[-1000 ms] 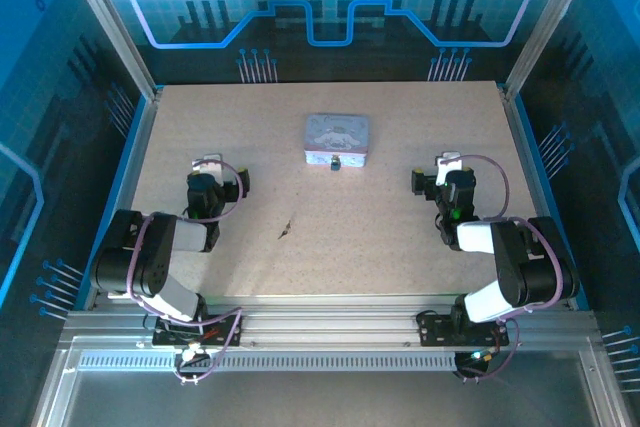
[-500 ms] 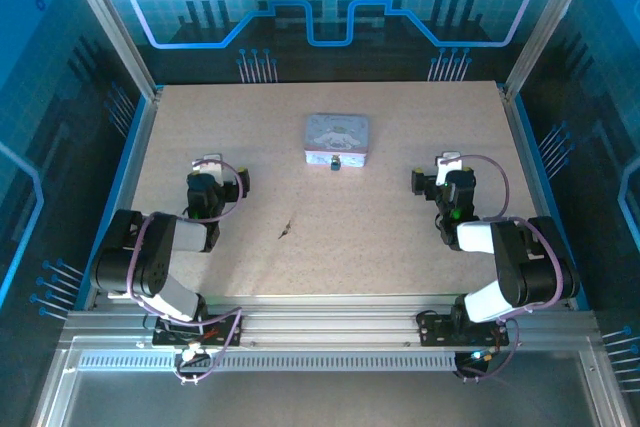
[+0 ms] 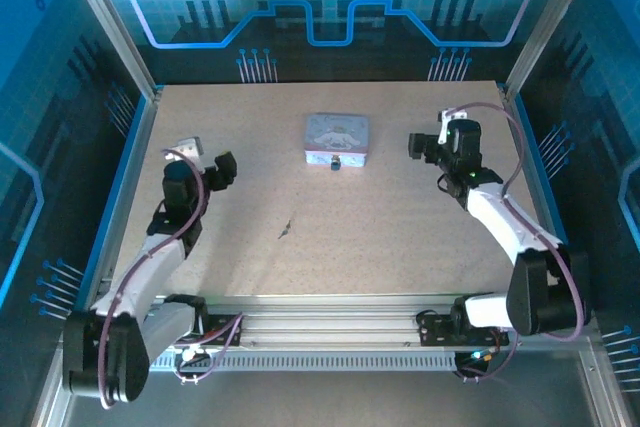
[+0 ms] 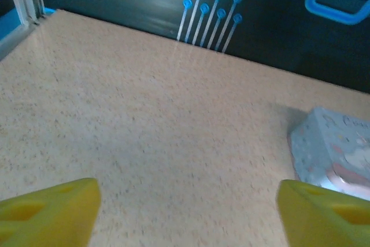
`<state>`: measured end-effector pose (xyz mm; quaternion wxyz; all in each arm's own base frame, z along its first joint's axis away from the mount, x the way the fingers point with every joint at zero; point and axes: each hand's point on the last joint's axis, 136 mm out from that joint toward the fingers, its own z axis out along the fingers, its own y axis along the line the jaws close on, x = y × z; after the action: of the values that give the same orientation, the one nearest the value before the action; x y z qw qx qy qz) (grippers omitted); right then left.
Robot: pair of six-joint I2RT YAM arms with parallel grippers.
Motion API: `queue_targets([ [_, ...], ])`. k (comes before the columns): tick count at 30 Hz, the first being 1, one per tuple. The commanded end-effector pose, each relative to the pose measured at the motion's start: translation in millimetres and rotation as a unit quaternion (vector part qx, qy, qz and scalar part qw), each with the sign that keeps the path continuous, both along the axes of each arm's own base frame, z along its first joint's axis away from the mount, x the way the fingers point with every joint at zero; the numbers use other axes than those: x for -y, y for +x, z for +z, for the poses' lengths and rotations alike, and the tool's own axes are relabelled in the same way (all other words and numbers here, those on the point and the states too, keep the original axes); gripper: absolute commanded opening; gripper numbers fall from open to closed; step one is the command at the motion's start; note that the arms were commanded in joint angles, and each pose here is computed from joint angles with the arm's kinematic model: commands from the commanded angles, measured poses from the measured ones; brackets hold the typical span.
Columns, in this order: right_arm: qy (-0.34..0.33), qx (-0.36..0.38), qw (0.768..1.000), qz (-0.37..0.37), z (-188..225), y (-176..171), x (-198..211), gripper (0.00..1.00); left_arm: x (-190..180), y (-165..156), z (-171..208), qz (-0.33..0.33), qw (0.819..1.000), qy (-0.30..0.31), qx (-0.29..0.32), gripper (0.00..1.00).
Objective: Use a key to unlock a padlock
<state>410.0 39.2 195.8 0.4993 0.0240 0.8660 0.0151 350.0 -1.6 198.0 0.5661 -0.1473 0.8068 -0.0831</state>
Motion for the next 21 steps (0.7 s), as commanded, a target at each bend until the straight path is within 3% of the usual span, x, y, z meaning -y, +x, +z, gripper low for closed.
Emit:
queue_targets([
  [1,0.033,-0.122,0.991,0.034,-48,-51,-34,0.99,23,-40,-41,-0.019,0.983,-0.113,-0.142,0.73],
  [3,0.072,-0.128,0.987,0.066,-50,-64,-62,0.99,40,-55,-52,-0.044,0.968,-0.157,-0.19,0.67],
  [6,0.091,-0.134,0.98,0.119,-53,-82,-110,0.97,63,-77,-69,-0.07,0.947,-0.191,-0.249,0.66],
  [12,0.054,-0.142,0.968,0.201,-66,-120,-183,0.97,103,-108,-95,-0.121,0.929,-0.172,-0.305,0.6],
  [15,0.054,-0.166,0.96,0.217,-81,-137,-196,0.97,116,-111,-110,-0.132,0.918,-0.196,-0.319,0.52],
  [21,0.049,-0.196,0.956,0.213,-105,-166,-185,0.97,134,-103,-132,-0.146,0.907,-0.192,-0.345,0.48],
])
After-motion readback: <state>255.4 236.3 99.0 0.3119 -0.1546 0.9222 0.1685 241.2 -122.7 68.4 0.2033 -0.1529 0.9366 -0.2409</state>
